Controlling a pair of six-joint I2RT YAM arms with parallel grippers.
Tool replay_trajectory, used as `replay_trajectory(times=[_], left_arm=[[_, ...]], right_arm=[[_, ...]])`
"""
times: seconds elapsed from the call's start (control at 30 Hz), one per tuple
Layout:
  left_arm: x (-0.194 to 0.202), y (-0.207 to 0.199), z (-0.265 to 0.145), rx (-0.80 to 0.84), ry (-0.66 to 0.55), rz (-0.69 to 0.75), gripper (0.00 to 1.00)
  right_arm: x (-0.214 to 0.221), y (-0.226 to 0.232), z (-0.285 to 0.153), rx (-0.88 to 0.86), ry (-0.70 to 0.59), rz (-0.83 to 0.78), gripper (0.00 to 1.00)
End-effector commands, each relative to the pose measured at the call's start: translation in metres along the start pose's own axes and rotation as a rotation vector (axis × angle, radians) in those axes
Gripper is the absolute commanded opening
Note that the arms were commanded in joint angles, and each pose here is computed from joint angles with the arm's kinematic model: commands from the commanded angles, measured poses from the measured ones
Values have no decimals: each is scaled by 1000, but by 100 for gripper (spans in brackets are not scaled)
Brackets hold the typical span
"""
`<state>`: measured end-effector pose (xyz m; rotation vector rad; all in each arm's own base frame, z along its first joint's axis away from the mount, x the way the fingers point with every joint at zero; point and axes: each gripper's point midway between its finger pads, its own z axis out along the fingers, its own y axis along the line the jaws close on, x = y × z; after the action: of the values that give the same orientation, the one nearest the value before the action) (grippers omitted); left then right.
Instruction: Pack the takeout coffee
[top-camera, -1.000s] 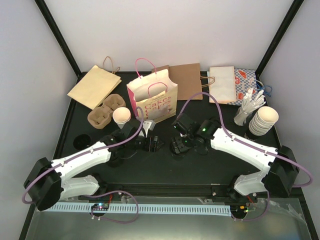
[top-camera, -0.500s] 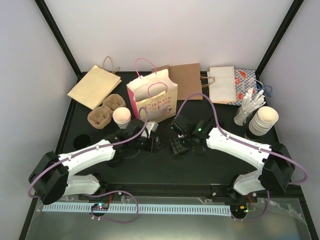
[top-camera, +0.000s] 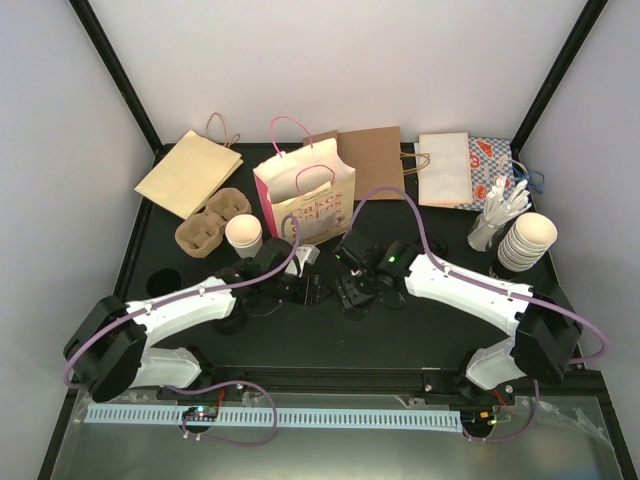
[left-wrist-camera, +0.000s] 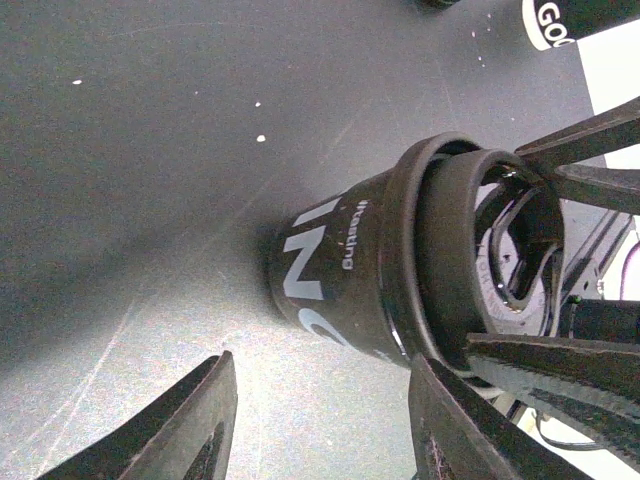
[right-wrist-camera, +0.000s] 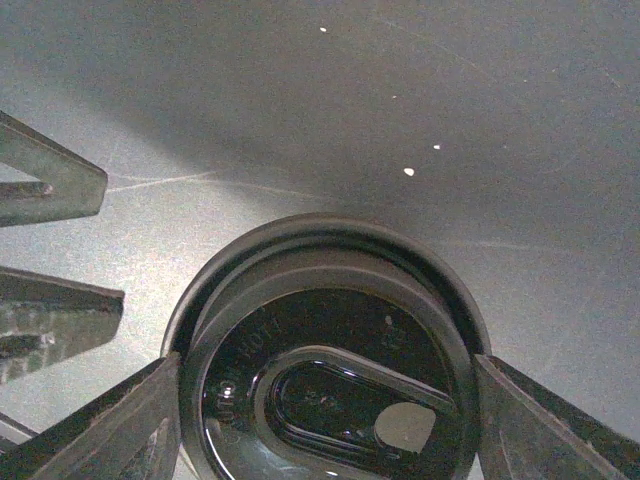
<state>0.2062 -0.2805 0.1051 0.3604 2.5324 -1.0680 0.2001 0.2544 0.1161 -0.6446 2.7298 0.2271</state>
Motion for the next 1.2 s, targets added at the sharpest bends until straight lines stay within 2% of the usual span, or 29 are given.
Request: replay_trajectory(times=[0.0,0.4,0.73,1.17], left_arm=[[-7,-6,0,49,-20,-31,48],[1,-5,11,143,8,-109,45],[-6,1,2,135,-42,-134,41],[-6,1,5,150,-26,-140,41]], right_arm=[[16,2,17,26,77,-35,77],[36,5,30,55,144,-100,77],[57,-4,46,108,219,-128,76],[93,-11,59,108,352,-140,75]])
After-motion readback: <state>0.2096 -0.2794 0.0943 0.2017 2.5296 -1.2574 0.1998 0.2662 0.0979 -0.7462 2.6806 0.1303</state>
